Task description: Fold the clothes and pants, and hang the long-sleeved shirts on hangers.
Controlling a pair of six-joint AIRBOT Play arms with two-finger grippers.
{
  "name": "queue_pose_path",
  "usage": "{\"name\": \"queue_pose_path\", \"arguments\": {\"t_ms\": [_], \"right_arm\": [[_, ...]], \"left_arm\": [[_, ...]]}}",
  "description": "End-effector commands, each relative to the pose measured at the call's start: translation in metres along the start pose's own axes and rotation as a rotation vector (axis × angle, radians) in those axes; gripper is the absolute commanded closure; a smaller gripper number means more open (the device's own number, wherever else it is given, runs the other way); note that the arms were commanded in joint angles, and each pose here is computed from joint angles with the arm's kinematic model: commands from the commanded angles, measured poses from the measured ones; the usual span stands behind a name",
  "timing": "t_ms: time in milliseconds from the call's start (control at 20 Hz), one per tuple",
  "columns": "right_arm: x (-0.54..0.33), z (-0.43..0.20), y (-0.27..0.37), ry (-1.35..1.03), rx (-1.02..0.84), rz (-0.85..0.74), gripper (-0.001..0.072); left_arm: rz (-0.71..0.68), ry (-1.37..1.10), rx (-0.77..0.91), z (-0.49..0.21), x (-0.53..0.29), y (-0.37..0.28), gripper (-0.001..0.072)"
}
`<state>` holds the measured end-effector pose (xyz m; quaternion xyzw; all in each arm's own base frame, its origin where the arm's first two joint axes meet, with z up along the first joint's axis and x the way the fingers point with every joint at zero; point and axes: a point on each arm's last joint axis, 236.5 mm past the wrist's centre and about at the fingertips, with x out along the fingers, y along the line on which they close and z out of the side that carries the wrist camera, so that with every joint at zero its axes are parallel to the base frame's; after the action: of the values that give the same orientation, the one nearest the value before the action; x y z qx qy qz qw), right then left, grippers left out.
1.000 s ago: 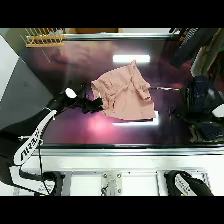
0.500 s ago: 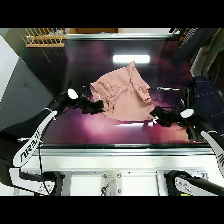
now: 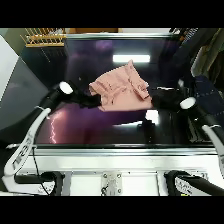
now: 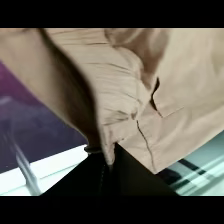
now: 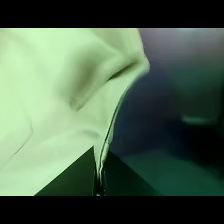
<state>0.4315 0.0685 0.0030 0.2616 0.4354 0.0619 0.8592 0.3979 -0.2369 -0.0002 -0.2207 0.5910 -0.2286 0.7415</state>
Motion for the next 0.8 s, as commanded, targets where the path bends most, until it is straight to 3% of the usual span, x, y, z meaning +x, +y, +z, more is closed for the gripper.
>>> {"name": "queue_pose_path", "arguments": {"t_ms": [0,250,450,550,750], "right_arm": [[-0.121,0.084,0.073,-0.185,-0.302,0.043,0.0707],[-0.335,0.110,0.184,-0.558,-0.527,0.155,0.0707],[-0.405,0.083,0.204,-0.673,-0.503,0.206,0.0707],[-0.397,0.076,0.200,-0.617,-0.450,0.216,0.0708],[-0.289,0.067,0.176,-0.249,-0.354,0.180,0.0708]], "left_arm": [[-0.098,-0.116,0.152,0.011,-0.097,-0.076,0.0695],[-0.293,-0.345,0.389,-0.056,-0.244,-0.204,0.0695],[-0.436,-0.438,0.364,-0.110,-0.311,-0.245,0.0695],[-0.369,-0.461,0.312,-0.111,-0.312,-0.231,0.0695],[-0.060,-0.379,0.163,-0.087,-0.228,-0.151,0.0695]]}}
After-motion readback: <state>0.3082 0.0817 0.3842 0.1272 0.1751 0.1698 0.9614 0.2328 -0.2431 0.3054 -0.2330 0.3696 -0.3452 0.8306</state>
